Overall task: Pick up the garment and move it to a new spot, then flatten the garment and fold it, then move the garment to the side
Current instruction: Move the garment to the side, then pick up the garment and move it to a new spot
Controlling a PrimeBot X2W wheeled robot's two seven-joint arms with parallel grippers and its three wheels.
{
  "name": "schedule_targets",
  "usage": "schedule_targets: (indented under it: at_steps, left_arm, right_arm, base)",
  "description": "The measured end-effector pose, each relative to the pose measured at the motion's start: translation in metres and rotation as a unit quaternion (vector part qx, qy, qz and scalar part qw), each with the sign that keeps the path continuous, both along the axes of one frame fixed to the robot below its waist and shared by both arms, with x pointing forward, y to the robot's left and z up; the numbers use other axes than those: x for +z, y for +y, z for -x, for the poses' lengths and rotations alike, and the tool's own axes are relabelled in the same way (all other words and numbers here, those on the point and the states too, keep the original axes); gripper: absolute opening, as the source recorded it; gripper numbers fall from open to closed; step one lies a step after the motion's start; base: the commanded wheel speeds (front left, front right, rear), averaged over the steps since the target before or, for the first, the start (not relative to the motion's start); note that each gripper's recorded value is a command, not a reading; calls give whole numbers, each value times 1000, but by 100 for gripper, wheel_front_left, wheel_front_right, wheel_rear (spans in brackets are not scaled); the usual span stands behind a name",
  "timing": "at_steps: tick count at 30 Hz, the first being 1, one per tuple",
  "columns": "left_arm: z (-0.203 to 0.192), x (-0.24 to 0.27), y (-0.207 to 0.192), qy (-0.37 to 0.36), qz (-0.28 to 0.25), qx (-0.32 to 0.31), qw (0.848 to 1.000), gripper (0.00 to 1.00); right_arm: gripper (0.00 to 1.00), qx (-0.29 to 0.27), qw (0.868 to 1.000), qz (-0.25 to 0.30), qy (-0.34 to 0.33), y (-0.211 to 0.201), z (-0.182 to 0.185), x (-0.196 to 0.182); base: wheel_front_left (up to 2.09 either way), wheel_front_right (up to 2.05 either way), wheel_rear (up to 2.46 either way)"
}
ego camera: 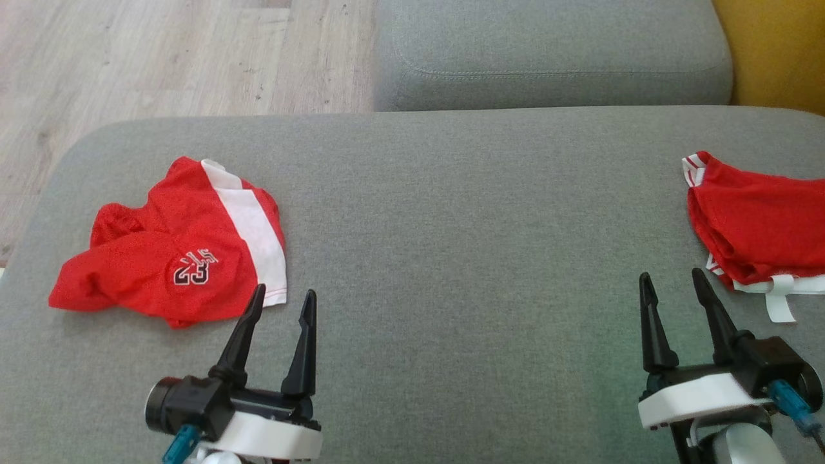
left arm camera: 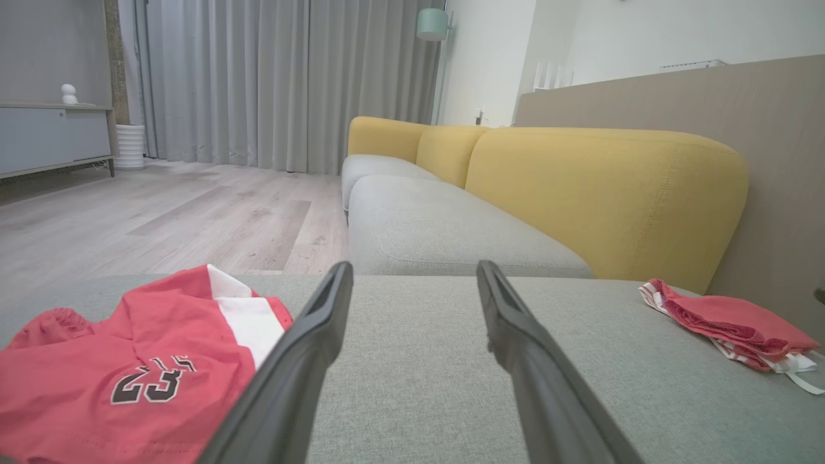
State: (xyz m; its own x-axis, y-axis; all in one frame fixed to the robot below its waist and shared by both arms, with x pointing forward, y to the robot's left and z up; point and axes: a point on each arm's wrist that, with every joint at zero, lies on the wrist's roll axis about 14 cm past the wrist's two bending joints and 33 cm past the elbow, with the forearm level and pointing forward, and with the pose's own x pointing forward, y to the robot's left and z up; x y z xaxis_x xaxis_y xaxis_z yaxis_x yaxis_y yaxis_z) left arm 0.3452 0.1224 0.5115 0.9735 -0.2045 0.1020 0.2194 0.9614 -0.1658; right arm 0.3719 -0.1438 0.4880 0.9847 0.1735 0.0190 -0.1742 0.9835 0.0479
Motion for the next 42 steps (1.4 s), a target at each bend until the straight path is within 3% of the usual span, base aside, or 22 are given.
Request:
schedule_targets:
  at_steps: [18,28,42]
  left_arm:
    - [4,-1,7,2,-2,11,1000,100]
    - [23,-9,50,14,-9,82,996,100]
    - [69,-8,127,12,-14,216,976,100]
  right_arm:
    - [100,9,1000,-4,-2,7,-3,1]
    - [100,87,996,-16,14,61,-8,-7]
    - [100,214,976,-30,33,149,-6,-13]
  base:
    - [0,0,0]
    - [0,0,0]
    - [0,0,0]
